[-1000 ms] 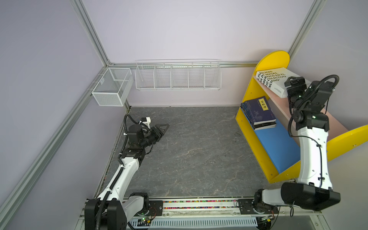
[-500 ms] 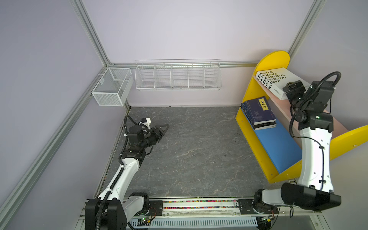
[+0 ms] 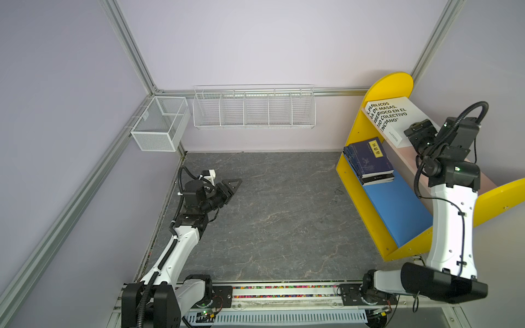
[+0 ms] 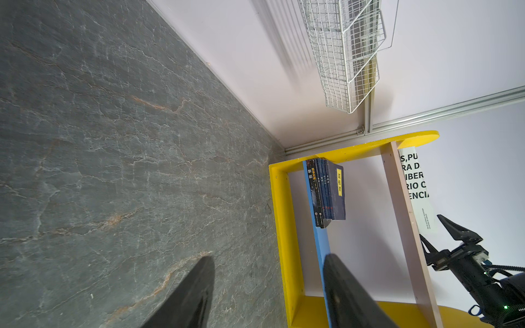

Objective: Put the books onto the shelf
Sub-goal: 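Lower the white book flat onto the pink top shelf with the right gripper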

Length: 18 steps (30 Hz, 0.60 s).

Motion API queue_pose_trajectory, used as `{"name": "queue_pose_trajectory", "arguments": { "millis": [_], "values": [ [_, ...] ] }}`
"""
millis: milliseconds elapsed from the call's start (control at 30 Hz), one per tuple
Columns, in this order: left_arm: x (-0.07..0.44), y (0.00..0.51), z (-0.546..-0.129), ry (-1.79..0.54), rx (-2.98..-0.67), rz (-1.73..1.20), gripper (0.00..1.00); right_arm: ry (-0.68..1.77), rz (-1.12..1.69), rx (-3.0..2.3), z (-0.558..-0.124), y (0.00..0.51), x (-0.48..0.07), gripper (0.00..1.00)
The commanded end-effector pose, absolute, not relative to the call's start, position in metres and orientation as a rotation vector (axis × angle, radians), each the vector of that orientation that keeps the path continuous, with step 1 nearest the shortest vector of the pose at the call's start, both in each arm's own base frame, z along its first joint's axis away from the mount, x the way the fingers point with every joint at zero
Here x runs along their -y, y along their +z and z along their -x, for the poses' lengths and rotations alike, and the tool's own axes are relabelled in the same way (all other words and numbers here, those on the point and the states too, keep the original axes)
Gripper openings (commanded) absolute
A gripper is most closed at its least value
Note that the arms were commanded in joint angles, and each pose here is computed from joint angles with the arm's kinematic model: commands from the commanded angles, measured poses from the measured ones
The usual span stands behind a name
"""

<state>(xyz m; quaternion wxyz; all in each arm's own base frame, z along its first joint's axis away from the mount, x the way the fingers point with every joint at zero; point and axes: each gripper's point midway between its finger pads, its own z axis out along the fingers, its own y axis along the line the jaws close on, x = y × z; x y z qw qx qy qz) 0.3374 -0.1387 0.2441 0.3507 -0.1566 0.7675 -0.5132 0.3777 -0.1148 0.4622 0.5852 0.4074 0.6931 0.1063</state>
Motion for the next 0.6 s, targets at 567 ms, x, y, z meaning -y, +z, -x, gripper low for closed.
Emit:
{"name": "queue_pose_trajectory", "arguments": {
  "millis": [567],
  "values": [
    [0.139, 0.246, -0.334, -1.329, -1.966, 0.403, 0.62, 0.512, -0.753, -1.643, -0.390, 0.466, 0.070, 1.00]
  ]
}}
